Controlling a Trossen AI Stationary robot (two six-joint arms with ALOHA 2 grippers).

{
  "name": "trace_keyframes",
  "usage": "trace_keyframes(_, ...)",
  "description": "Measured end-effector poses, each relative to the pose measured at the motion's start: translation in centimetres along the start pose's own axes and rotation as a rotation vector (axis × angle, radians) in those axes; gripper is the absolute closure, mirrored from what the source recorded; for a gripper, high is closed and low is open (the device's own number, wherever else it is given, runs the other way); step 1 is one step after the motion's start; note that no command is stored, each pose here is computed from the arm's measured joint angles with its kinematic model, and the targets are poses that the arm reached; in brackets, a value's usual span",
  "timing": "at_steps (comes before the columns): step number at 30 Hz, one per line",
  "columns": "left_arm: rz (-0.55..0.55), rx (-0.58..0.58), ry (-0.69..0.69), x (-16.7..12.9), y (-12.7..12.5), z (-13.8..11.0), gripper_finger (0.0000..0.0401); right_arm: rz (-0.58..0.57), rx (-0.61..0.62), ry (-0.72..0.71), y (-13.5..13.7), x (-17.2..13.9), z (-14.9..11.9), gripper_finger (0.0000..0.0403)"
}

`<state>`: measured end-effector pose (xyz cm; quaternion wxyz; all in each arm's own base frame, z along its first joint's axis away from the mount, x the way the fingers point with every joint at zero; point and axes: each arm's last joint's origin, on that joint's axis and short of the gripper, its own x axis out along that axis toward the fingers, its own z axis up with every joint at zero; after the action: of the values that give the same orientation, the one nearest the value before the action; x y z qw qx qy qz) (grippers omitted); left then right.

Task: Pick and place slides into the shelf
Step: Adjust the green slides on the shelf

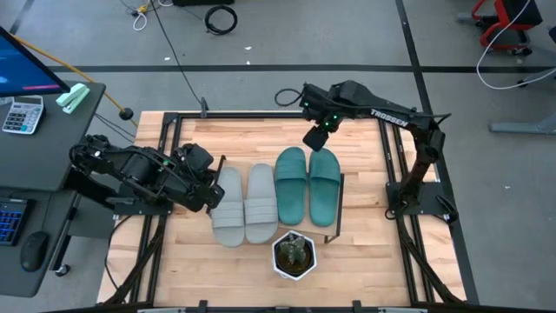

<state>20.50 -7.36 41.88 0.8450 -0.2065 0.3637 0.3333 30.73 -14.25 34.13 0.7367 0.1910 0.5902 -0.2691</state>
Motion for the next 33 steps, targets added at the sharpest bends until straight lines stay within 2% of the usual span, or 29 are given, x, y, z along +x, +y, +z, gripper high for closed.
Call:
trace_keyframes(7,-0.001,-0.002,-0.001,0.0,0.0,0.0,0.0371,-0.030,0.072,0.058,-1.4,1.4,0.2,0.0230)
trace_keyframes(16,-0.003,-0.003,-0.001,0.0,0.0,0.0,0.0361,-0.033,0.034,0.167,-0.1,4.2,-1.2,0.0230)
trace_keyframes(21,-0.003,-0.002,-0.001,0.0,0.0,0.0,0.0367,-0.002,0.005,0.177,0.9,4.4,-1.5,0.0230)
trace_keyframes(26,-0.002,-0.002,-0.001,0.0,0.0,0.0,0.0371,0.074,0.015,0.148,1.1,3.4,-1.7,0.0230)
trace_keyframes(30,-0.002,-0.002,-0.001,0.0,0.0,0.0,0.0364,0.031,0.019,0.091,0.7,2.6,-1.8,0.0230)
trace_keyframes(33,-0.002,-0.002,-0.002,0.0,0.0,0.0,0.0361,0.005,0.031,-0.026,0.5,1.8,-1.2,0.0230)
